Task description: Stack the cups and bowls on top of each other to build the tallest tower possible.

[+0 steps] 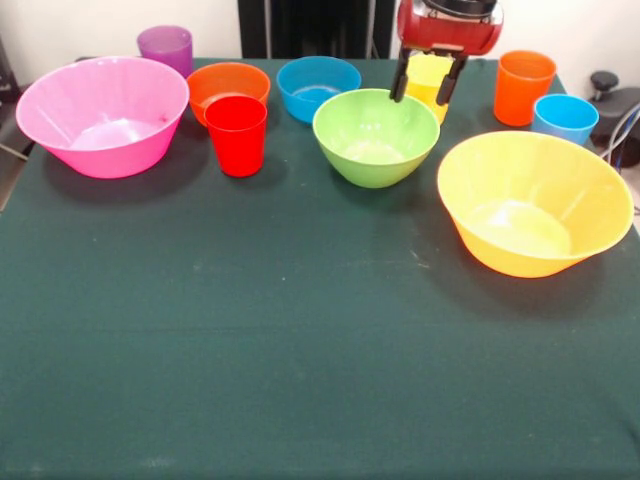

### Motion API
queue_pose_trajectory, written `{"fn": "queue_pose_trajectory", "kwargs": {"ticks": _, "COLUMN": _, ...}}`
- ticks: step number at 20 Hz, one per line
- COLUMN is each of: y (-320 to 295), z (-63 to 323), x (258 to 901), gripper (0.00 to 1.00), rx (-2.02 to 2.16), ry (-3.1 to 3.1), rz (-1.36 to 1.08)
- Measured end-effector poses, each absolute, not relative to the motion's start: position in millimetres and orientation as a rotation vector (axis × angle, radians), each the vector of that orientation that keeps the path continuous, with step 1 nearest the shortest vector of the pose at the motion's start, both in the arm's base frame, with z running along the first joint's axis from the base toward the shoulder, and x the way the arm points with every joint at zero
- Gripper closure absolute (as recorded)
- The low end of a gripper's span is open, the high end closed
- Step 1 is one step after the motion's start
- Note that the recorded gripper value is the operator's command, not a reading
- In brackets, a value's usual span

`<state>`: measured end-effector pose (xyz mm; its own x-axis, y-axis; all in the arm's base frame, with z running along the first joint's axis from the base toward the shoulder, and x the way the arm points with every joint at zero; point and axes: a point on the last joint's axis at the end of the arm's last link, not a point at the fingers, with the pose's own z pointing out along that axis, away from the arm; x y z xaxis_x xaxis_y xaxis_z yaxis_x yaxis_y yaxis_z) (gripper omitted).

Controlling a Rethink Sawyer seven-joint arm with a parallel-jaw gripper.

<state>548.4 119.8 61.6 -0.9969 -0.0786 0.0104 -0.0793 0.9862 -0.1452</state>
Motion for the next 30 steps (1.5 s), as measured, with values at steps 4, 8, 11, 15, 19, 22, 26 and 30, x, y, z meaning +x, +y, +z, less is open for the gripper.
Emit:
{"fn": "queue_pose_trajectory", "kwargs": {"ticks": 4, "y": 122, "z": 62, "x": 548, "gripper": 0.00, "rx": 0.128, "ry": -3.126, "rz": 0.230}}
{"fn": "queue_pose_trajectory", "kwargs": {"ticks": 8, "y": 126, "z": 62, "x": 548, "gripper": 0.00, "rx": 0.133, "ry": -3.127, "rz": 0.227}}
{"fn": "queue_pose_trajectory", "kwargs": {"ticks": 11, "y": 132, "z": 63, "x": 547, "gripper": 0.00, "rx": 0.136, "ry": -3.129, "rz": 0.222}}
{"fn": "queue_pose_trajectory", "kwargs": {"ticks": 15, "y": 139, "z": 63, "x": 547, "gripper": 0.00, "rx": 0.140, "ry": -3.130, "rz": 0.217}}
{"fn": "queue_pose_trajectory", "kwargs": {"ticks": 19, "y": 145, "z": 64, "x": 546, "gripper": 0.00, "rx": 0.144, "ry": -3.132, "rz": 0.212}}
{"fn": "queue_pose_trajectory", "kwargs": {"ticks": 22, "y": 145, "z": 64, "x": 547, "gripper": 0.00, "rx": 0.139, "ry": -3.133, "rz": 0.210}}
{"fn": "queue_pose_trajectory", "kwargs": {"ticks": 26, "y": 145, "z": 64, "x": 547, "gripper": 0.00, "rx": 0.138, "ry": -3.133, "rz": 0.211}}
{"fn": "queue_pose_trajectory", "kwargs": {"ticks": 30, "y": 145, "z": 62, "x": 546, "gripper": 0.00, "rx": 0.138, "ry": -3.129, "rz": 0.211}}
